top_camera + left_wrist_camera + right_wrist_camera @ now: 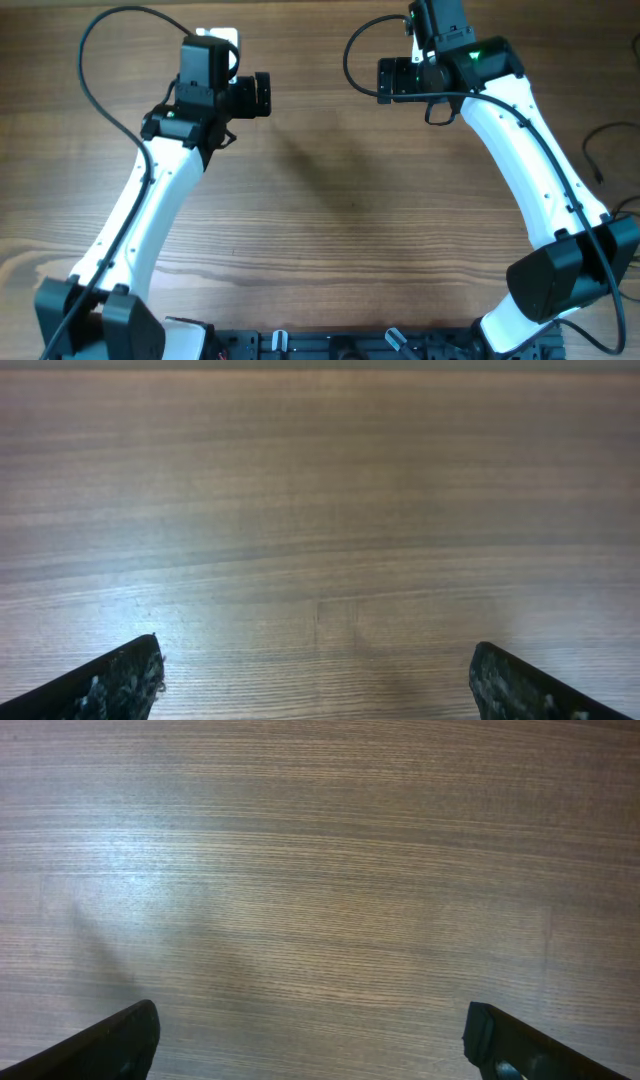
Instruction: Untangle cables
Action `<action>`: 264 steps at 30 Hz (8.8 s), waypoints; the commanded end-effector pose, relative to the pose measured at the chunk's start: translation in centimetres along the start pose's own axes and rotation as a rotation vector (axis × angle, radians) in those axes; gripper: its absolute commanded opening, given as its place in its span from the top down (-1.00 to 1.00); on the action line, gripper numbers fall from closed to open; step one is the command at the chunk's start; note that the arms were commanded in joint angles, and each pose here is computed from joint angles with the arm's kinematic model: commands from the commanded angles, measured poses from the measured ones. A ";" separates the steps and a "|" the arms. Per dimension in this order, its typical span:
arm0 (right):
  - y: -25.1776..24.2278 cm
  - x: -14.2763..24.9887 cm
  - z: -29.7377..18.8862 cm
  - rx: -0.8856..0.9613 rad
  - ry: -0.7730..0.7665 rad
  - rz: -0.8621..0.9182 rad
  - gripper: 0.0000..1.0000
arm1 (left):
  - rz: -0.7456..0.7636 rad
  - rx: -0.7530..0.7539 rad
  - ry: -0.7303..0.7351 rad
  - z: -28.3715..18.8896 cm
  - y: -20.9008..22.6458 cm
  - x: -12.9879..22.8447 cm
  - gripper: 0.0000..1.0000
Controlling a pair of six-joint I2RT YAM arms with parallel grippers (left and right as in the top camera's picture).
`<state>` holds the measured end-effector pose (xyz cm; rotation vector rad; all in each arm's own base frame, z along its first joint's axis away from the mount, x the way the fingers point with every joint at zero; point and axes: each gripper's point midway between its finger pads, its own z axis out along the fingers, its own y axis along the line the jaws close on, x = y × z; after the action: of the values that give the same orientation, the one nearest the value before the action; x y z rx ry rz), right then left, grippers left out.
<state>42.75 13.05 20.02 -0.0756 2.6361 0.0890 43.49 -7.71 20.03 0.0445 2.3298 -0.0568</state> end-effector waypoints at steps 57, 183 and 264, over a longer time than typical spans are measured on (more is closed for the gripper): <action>0.3 0.5 1.0 -0.003 0.027 0.011 -0.99 | -0.274 0.087 -0.583 -11.3 4.7 17.3 -1.00; 0.2 0.5 1.0 -0.003 0.026 0.012 -0.99 | -0.003 -0.168 -0.696 -11.5 8.6 16.1 -1.00; -10.3 16.0 -10.7 -0.026 -1.128 0.013 -0.99 | -0.003 -0.168 -0.696 -11.5 8.6 16.1 -1.00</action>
<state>24.61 1.04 21.01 0.0235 1.5415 0.1187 24.57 1.71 16.00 -0.0712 1.6339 0.0933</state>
